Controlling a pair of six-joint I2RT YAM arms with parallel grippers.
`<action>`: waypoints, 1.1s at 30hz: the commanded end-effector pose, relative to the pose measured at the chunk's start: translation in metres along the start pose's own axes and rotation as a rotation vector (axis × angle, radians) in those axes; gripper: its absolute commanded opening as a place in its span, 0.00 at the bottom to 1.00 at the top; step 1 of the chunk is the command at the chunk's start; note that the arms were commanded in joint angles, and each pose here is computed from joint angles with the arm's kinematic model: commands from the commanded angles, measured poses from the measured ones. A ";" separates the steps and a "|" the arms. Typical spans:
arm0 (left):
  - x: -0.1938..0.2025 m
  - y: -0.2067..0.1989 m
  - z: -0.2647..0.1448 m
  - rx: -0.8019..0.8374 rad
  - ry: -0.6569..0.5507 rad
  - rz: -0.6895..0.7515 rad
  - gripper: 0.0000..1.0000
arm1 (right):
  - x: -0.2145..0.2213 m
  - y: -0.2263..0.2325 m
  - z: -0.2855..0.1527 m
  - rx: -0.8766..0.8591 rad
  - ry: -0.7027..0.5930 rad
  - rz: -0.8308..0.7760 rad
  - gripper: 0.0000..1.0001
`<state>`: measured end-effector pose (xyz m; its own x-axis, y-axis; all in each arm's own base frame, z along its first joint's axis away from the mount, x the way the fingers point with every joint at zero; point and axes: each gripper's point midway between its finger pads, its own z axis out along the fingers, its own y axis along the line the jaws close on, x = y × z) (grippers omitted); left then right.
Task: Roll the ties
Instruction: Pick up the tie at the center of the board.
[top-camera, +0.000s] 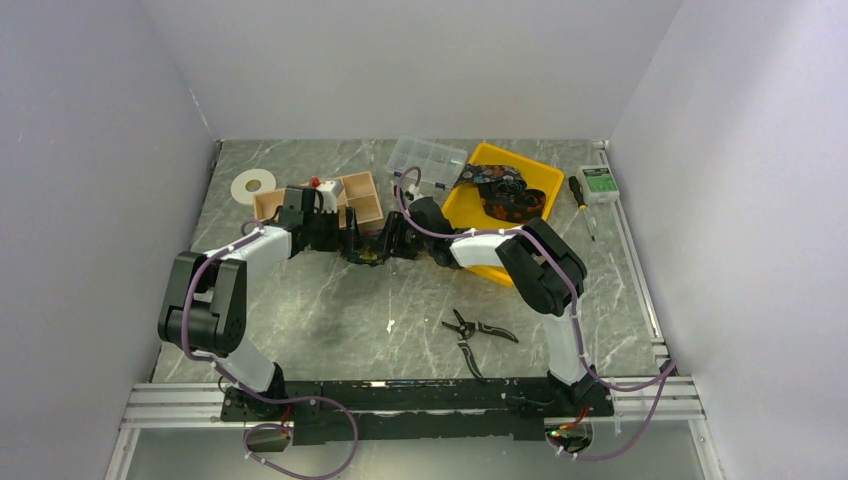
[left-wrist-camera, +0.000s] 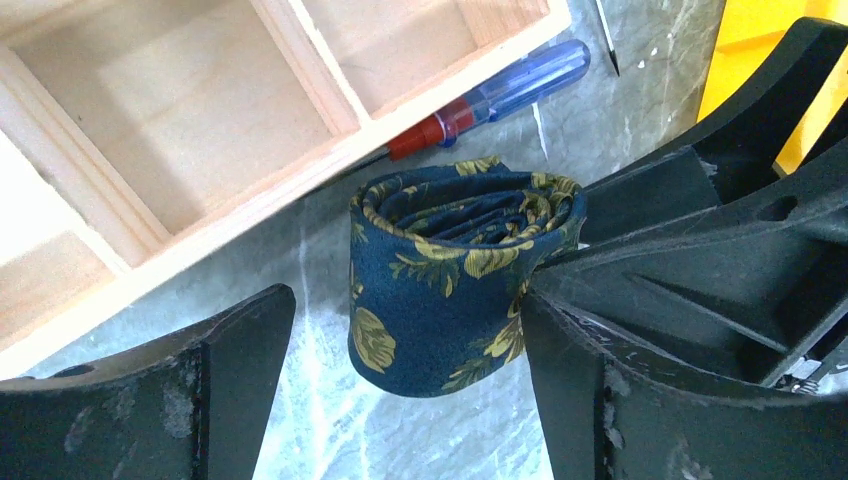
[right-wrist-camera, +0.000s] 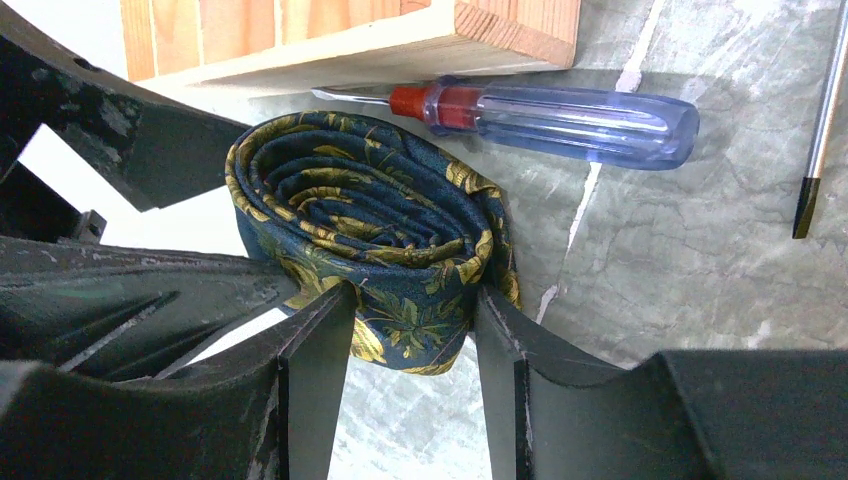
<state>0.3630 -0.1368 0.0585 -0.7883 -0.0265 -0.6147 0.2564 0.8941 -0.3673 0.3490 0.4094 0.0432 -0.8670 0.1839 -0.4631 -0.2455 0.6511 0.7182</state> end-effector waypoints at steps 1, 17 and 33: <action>-0.019 -0.010 0.005 0.055 -0.039 0.072 0.88 | 0.006 0.001 -0.008 0.006 0.020 -0.030 0.50; 0.002 -0.037 0.020 0.207 0.072 0.040 0.76 | 0.006 0.000 -0.004 0.003 0.027 -0.035 0.49; 0.013 -0.038 0.017 0.204 0.119 -0.007 0.29 | 0.002 0.005 -0.010 -0.002 0.010 -0.038 0.52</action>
<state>0.3610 -0.1686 0.0494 -0.8315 0.0244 -0.5549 0.3432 0.8080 -0.4788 0.3474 0.4062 0.0405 -0.8675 0.1743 -0.4658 -0.2501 0.6567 0.7115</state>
